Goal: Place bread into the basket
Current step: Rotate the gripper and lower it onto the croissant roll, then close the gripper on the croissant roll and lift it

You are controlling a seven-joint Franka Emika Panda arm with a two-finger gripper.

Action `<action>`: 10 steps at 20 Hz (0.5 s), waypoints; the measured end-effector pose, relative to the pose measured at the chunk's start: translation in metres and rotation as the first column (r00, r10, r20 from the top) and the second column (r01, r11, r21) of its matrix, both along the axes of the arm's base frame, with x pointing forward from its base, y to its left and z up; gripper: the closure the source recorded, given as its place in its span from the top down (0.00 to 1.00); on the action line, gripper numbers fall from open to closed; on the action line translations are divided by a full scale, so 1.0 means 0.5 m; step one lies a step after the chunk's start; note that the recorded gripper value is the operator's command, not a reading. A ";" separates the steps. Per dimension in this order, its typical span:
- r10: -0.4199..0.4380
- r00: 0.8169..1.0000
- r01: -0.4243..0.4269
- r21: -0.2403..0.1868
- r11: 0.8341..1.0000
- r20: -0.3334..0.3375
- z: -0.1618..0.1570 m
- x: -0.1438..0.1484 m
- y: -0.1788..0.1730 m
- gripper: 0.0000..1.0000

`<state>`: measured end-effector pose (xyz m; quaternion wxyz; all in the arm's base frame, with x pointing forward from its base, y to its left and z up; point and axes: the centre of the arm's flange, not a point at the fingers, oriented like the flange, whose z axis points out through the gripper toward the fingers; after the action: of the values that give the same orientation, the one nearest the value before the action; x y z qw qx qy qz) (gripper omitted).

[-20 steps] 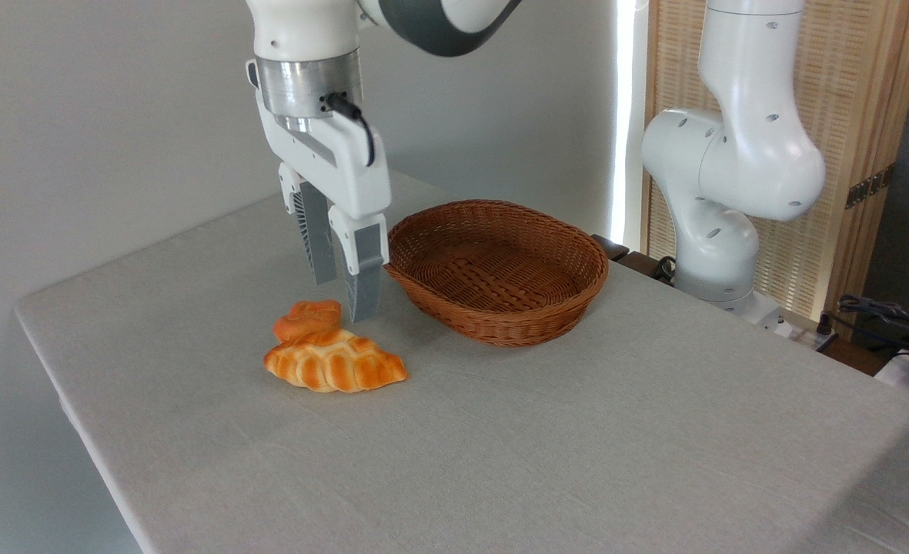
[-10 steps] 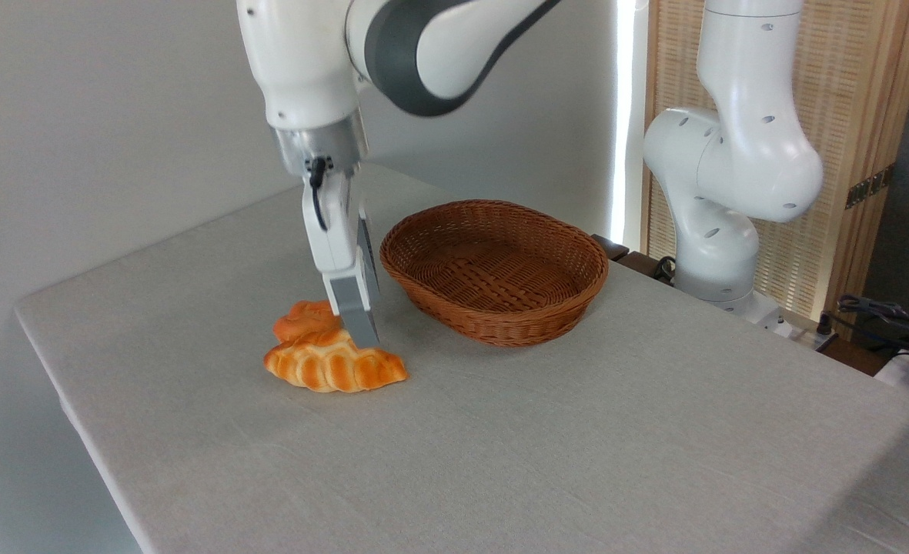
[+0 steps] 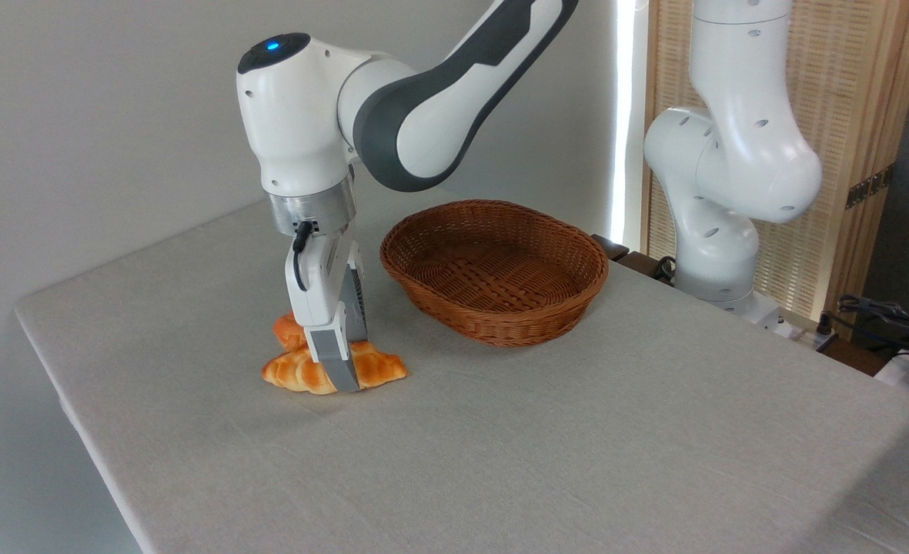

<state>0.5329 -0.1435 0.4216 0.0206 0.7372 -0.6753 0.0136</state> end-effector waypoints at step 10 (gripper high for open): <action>-0.025 0.999 0.025 0.004 1.000 -0.023 -0.025 -0.006 -0.026 0.96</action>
<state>0.5298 -0.1566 0.4092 0.0271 0.7289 -0.6841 0.0035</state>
